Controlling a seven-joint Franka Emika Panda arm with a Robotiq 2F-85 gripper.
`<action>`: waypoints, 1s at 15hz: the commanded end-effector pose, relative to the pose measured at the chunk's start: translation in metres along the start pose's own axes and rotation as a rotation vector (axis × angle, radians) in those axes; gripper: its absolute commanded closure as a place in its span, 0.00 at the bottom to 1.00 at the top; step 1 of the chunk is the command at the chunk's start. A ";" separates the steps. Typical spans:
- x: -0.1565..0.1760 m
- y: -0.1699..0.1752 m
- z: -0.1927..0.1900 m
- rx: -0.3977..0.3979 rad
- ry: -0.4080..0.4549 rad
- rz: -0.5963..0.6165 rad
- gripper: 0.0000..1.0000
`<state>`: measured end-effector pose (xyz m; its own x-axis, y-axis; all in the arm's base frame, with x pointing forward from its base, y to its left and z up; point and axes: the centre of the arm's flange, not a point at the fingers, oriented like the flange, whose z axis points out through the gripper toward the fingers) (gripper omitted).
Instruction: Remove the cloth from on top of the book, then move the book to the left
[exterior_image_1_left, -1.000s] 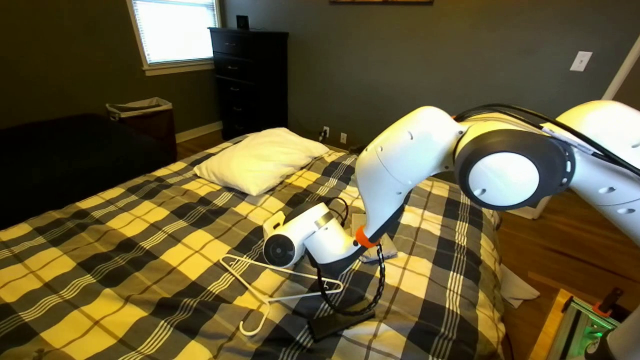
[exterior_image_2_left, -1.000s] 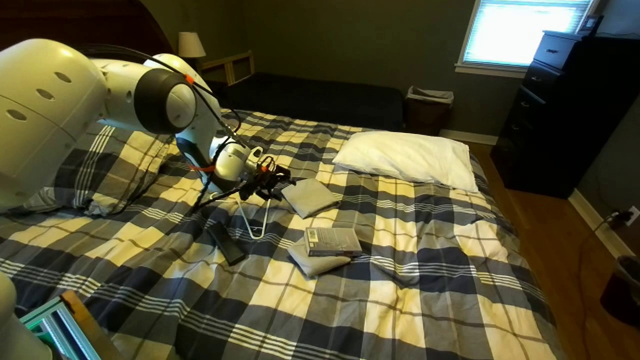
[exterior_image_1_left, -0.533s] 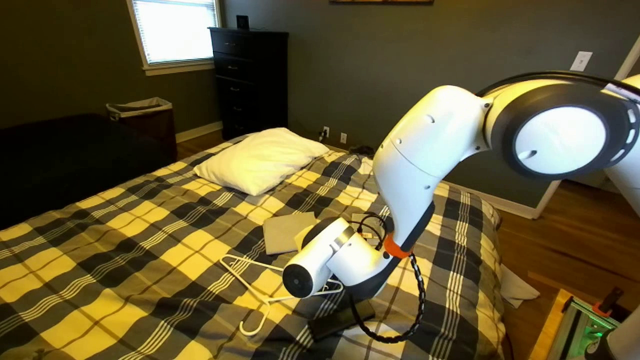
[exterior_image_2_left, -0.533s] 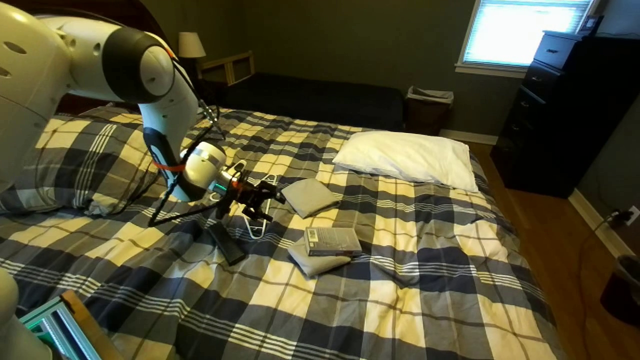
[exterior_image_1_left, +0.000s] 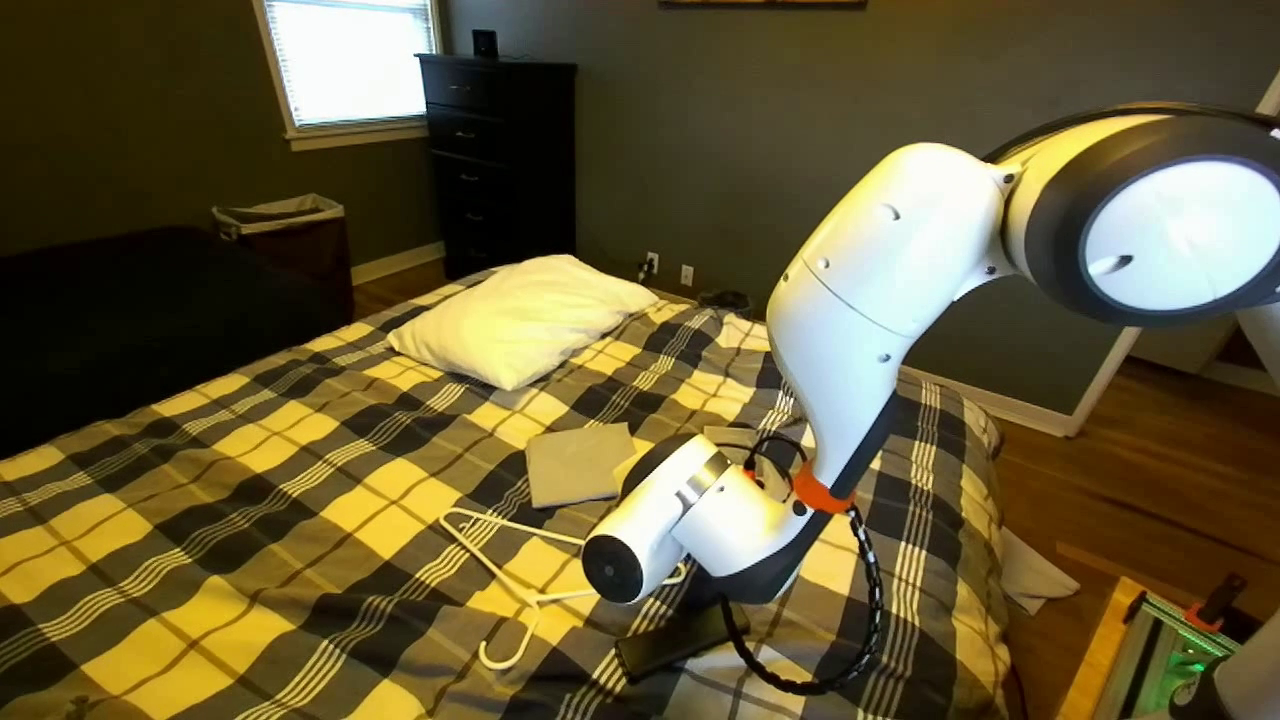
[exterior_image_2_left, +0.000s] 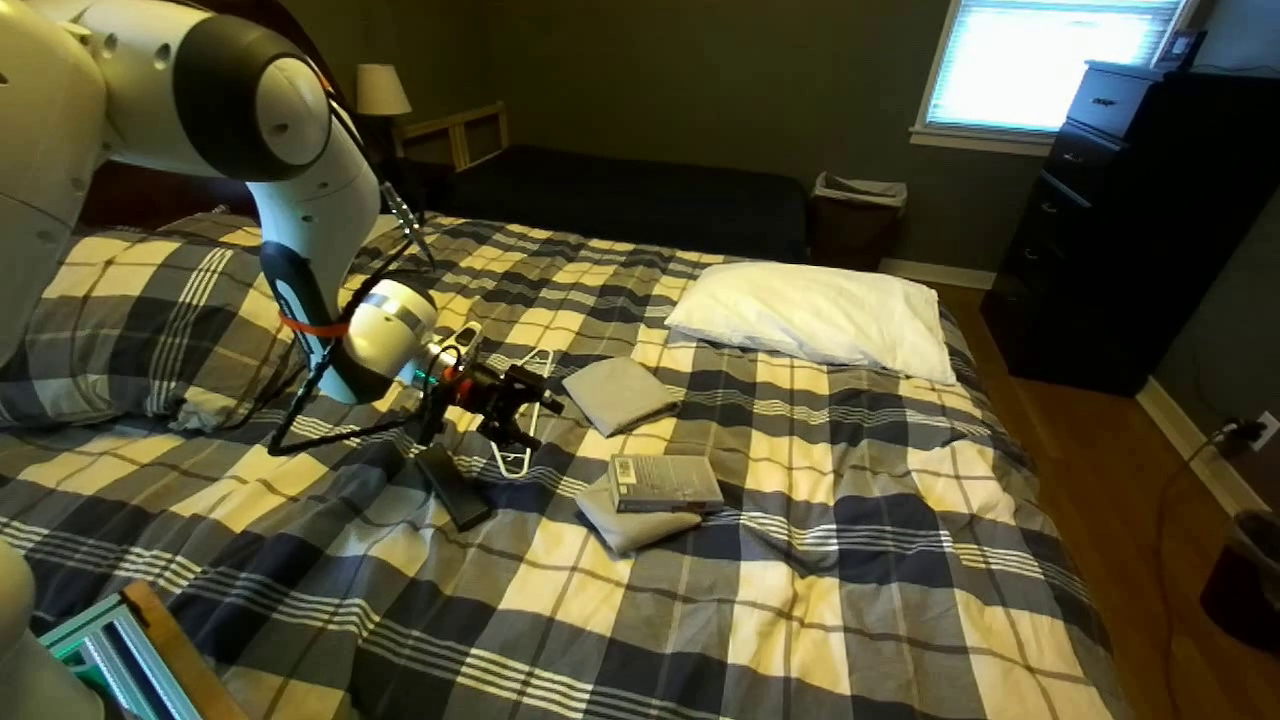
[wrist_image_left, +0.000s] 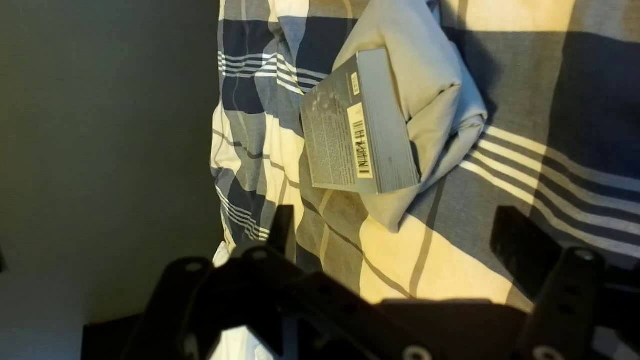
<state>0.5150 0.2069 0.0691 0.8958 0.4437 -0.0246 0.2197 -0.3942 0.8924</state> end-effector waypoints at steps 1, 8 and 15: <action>-0.008 0.004 0.005 -0.007 -0.028 0.014 0.00; -0.097 0.010 0.046 -0.069 0.038 -0.115 0.00; -0.149 0.024 0.096 -0.072 0.185 0.144 0.00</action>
<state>0.4329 0.0842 0.0430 0.8368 0.5447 0.0562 0.1396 -0.3114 0.9400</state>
